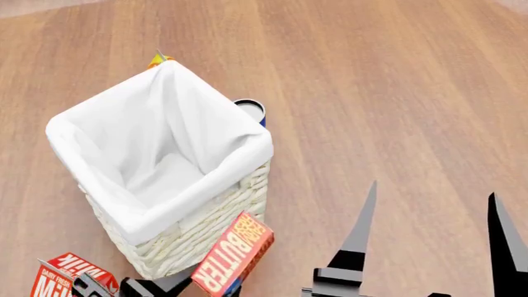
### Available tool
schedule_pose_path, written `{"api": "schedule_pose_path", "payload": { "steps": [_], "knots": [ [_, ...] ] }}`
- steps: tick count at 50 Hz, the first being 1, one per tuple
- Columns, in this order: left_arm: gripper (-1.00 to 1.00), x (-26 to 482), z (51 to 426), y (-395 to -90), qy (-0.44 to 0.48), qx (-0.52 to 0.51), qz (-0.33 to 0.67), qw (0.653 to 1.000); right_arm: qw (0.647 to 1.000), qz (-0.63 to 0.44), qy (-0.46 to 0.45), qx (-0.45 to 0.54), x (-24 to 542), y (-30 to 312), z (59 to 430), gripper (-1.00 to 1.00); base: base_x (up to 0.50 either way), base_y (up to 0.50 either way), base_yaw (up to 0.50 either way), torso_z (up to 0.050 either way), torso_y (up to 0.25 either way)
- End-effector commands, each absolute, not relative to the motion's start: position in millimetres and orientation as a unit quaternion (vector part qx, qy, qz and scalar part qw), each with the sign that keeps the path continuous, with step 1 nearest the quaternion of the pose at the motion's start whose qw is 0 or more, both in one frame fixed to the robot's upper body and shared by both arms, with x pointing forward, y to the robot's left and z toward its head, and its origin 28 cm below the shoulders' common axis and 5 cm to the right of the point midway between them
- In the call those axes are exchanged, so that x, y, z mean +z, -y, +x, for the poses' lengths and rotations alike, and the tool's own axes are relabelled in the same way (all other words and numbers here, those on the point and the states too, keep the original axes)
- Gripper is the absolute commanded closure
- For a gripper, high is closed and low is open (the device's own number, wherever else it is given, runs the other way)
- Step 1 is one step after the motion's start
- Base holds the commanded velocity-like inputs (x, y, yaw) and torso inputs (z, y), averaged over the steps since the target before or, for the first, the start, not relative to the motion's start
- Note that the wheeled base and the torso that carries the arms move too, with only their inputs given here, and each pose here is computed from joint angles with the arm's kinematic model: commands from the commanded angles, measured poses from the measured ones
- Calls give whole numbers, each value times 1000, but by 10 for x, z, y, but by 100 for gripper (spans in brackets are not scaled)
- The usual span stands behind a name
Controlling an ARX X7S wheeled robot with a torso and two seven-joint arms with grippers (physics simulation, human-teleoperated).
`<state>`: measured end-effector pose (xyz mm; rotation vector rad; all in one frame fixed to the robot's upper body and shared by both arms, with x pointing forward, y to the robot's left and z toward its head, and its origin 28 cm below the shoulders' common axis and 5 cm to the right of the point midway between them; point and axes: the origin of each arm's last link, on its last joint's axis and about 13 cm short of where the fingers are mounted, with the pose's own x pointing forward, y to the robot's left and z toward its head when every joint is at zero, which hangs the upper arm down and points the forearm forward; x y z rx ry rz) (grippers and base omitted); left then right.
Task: Pick up the butter and put it in the basket.
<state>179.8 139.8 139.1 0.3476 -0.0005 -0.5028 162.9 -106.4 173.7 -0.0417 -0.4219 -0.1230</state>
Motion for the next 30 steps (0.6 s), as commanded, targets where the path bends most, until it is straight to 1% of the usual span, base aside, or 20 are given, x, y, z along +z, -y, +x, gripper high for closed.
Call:
{"api": "schedule_pose_path", "payload": {
  "steps": [1, 7, 19, 30],
  "knots": [
    [100, 1722, 1849, -1435, 50, -229, 179, 956, 976, -21, 209, -59, 1738, 1061, 1631, -100, 0, 0, 0, 0, 0],
    [100, 1854, 1891, -1461, 59, -222, 188, 955, 976, -20, 209, -59, 1734, 1064, 1633, -100, 0, 0, 0, 0, 2],
    [100, 2369, 2297, -1678, 73, -163, 218, 959, 977, -15, 204, -58, 1702, 1067, 1656, -100, 0, 0, 0, 0, 1],
    [100, 2697, 2511, -1776, 72, -147, 255, 953, 975, -8, 214, -54, 1721, 1074, 1653, -100, 0, 0, 0, 1, 1]
  ]
}}
